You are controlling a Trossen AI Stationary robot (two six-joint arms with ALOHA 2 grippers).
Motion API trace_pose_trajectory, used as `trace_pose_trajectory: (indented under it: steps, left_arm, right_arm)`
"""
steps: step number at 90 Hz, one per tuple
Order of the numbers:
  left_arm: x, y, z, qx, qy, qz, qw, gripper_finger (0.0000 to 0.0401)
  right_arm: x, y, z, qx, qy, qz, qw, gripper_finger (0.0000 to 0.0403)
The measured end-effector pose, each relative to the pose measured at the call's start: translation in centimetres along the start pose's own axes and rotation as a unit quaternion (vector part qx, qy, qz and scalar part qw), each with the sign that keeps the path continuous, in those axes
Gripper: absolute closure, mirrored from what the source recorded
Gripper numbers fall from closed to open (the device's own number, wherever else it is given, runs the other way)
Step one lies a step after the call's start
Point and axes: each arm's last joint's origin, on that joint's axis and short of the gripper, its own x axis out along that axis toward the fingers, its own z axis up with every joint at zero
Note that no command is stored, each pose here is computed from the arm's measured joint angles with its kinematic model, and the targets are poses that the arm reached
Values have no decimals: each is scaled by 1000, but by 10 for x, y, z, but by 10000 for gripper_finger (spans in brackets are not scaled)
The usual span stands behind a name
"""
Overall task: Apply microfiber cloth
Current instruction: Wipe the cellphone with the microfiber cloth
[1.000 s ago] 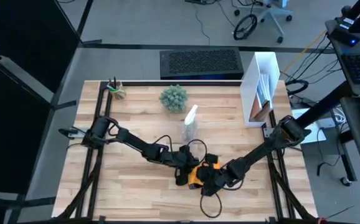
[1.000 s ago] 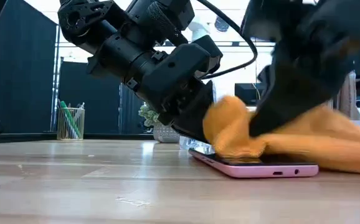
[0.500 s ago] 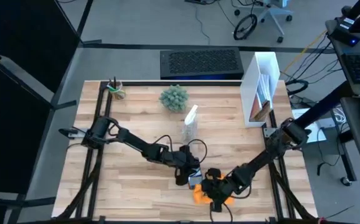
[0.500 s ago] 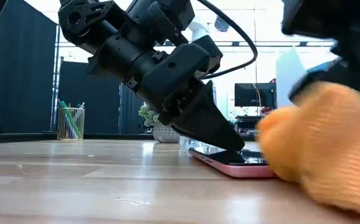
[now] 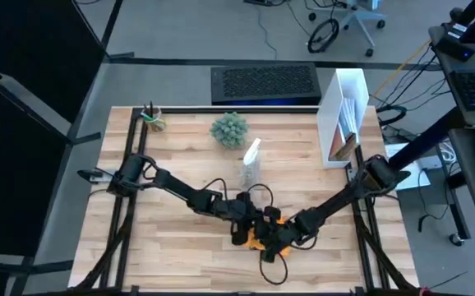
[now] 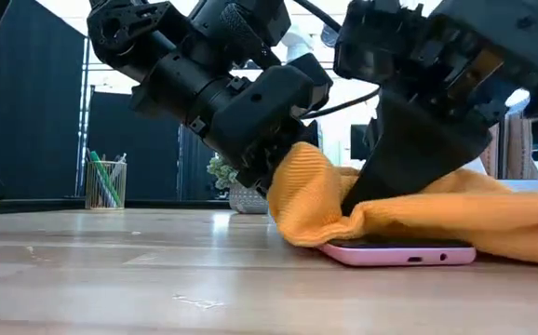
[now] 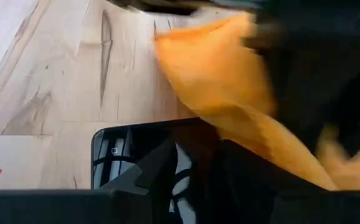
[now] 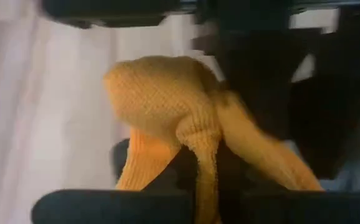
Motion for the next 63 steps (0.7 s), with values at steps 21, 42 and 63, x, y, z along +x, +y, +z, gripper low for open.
trace_pose_trajectory:
  steps: [21,42,63]
  left_arm:
    - [-2,0,2,-4,-3,-1,1000,278]
    - [-28,-18,30,28,-21,-9,999,278]
    - [-57,-24,41,49,11,18,999,278]
  right_arm:
    - [-25,20,-11,-17,32,48,998,399]
    - [-82,12,-7,-8,73,-2,997,398]
    - [-123,-18,-41,98,212,-208,950,330]
